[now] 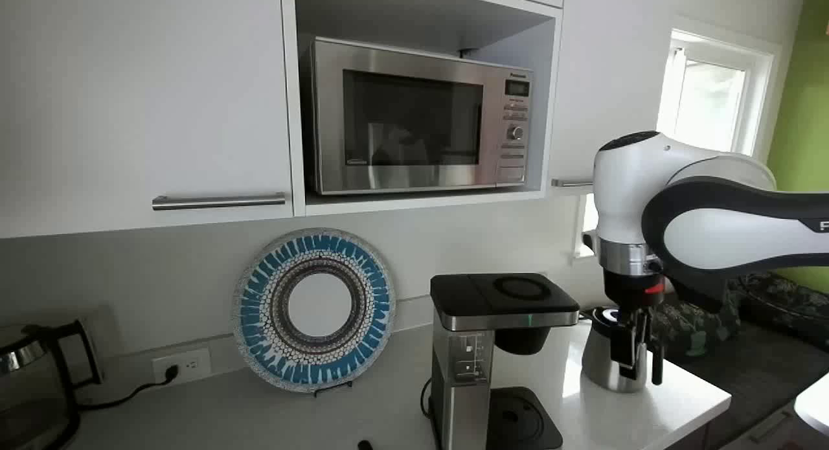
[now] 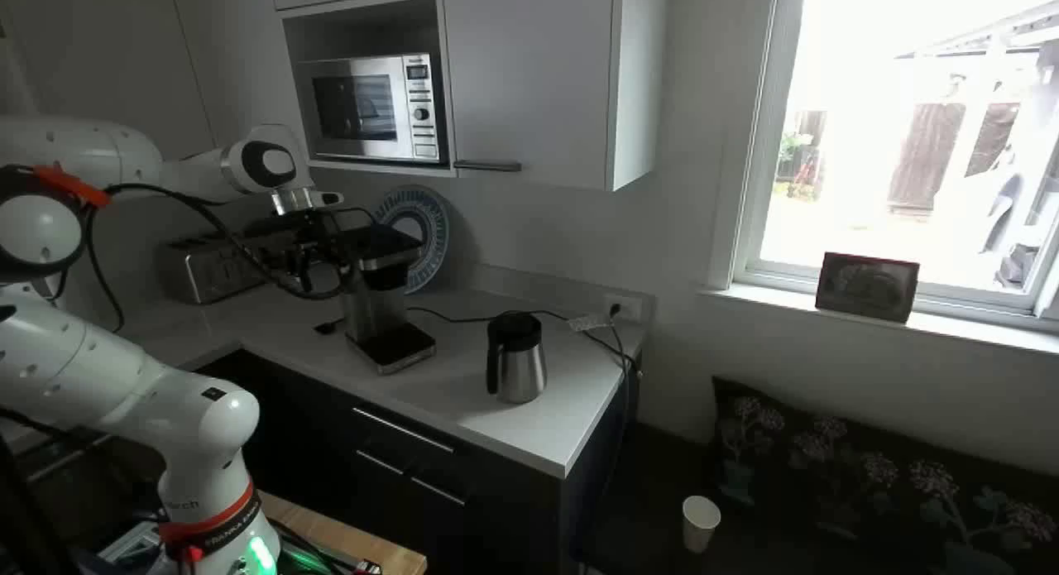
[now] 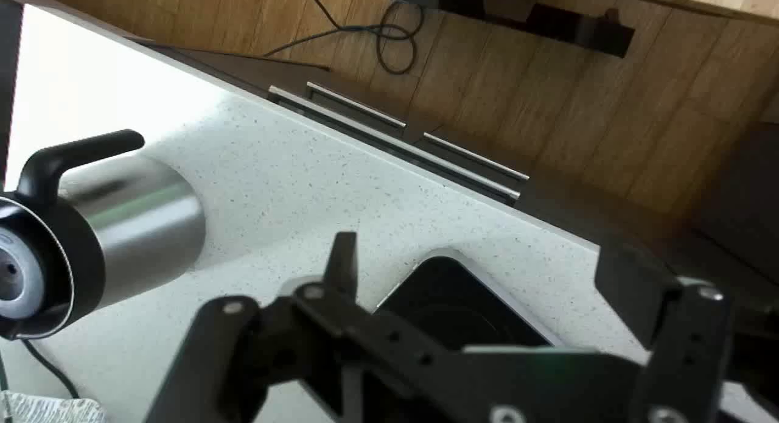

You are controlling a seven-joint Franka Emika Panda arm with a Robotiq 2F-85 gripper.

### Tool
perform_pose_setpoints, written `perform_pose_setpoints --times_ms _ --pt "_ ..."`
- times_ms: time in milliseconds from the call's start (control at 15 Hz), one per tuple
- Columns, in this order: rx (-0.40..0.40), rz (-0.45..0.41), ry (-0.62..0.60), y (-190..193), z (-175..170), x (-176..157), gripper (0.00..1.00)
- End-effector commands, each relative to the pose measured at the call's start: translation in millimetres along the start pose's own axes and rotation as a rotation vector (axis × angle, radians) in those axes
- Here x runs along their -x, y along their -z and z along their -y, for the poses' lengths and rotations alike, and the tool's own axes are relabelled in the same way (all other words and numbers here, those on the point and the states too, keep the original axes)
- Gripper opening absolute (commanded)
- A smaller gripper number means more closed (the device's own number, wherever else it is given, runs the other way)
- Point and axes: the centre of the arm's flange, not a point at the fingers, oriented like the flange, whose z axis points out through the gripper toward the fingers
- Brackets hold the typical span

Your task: Turn the kettle around making the handle face the coffee machine

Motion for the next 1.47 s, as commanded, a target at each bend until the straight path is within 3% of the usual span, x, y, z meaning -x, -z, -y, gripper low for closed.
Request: perform_pose_setpoints --times_ms 0,467,600,933,1200,1400 --pt "0.000 0.000 0.000 0 0 0 1.00" --pt "0.000 -0.001 0.000 0 0 0 1.00" --pt "-0.012 0.052 -0.040 -17 -27 -13 1.00" --pt "-0.014 0.104 0.006 -35 -77 -17 1.00" --pt "-0.026 0.166 -0.084 -53 -129 -14 1.00" --pt "-0.041 0.159 -0.145 -74 -173 -10 1.00"
